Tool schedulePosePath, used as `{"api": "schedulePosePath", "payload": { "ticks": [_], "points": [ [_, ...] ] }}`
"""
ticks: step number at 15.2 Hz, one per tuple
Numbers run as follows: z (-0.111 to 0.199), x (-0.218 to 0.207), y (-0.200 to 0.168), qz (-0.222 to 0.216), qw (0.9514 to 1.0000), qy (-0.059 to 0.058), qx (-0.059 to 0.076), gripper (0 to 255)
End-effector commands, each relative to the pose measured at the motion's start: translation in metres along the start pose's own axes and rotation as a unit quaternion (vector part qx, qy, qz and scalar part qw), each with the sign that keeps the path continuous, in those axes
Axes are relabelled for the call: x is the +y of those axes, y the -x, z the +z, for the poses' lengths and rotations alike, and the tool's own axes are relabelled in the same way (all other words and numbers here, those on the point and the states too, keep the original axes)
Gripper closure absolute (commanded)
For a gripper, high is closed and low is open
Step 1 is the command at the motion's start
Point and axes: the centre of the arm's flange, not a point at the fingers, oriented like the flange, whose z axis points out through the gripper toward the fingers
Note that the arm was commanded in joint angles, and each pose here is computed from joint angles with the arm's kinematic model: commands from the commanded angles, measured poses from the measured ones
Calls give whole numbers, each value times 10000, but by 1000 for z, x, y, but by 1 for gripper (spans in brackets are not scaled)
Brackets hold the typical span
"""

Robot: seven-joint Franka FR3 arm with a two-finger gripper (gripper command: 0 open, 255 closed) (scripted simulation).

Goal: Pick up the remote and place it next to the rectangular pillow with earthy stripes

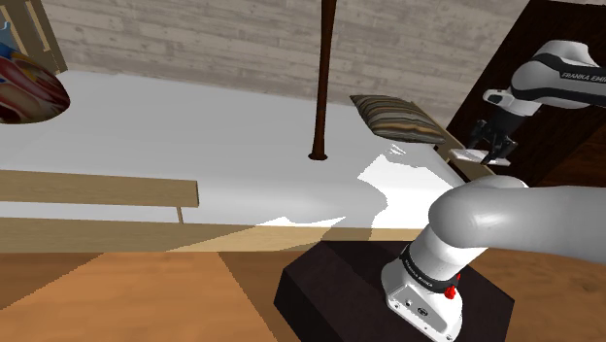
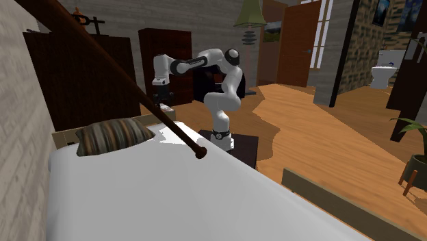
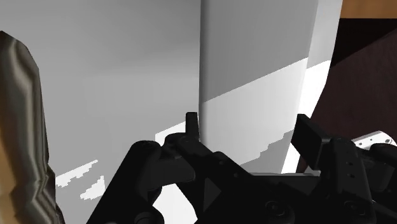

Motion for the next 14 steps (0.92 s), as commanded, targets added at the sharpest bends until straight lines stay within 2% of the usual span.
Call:
{"api": "schedulePosePath", "payload": {
  "ticks": [1,14],
  "points": [
    [11,-1,0,0,10000,3,-1,255],
    [79,-1,-1,0,10000,3,-1,255]
  ]
}}
